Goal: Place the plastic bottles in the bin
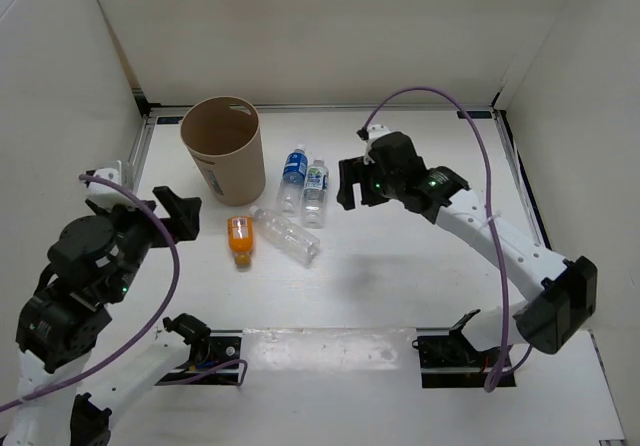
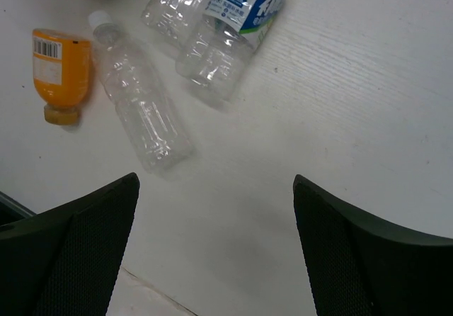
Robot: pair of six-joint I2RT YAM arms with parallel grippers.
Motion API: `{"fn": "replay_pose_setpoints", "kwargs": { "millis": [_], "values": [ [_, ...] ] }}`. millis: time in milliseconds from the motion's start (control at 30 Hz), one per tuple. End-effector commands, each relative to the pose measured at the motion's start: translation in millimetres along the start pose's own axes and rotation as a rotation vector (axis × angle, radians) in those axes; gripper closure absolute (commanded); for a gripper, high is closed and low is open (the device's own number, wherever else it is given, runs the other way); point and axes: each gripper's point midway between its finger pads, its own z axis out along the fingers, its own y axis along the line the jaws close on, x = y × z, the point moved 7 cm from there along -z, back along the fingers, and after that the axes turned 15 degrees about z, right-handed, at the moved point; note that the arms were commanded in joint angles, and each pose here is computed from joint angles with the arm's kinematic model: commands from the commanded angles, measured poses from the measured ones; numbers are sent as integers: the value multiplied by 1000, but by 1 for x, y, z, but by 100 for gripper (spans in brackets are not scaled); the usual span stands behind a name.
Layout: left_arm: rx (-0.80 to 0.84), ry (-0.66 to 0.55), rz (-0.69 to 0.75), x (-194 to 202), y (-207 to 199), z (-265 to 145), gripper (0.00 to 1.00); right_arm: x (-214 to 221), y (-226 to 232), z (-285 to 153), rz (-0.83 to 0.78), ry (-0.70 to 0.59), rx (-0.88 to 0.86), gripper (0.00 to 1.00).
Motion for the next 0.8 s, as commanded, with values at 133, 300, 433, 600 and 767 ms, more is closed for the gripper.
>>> {"fn": "replay_pose_setpoints", "kwargs": {
  "millis": [133,300,433,600,767],
  "values": [
    [-36,266,293,50,14,3,0,-14,32,38,-1,43,22,10],
    [-37,213,258,88,13,11,0,2,64,64,-217,101,52,10],
    [-241,207,190,102,33,7,0,25,90,81,-359,184,68,10],
    [-222,200,187,104,33,2,0,45,98,111,-429,313,74,10],
    [-241,184,174,106,37,-1,0,60,95,120,-415,417,4,10]
  ]
}}
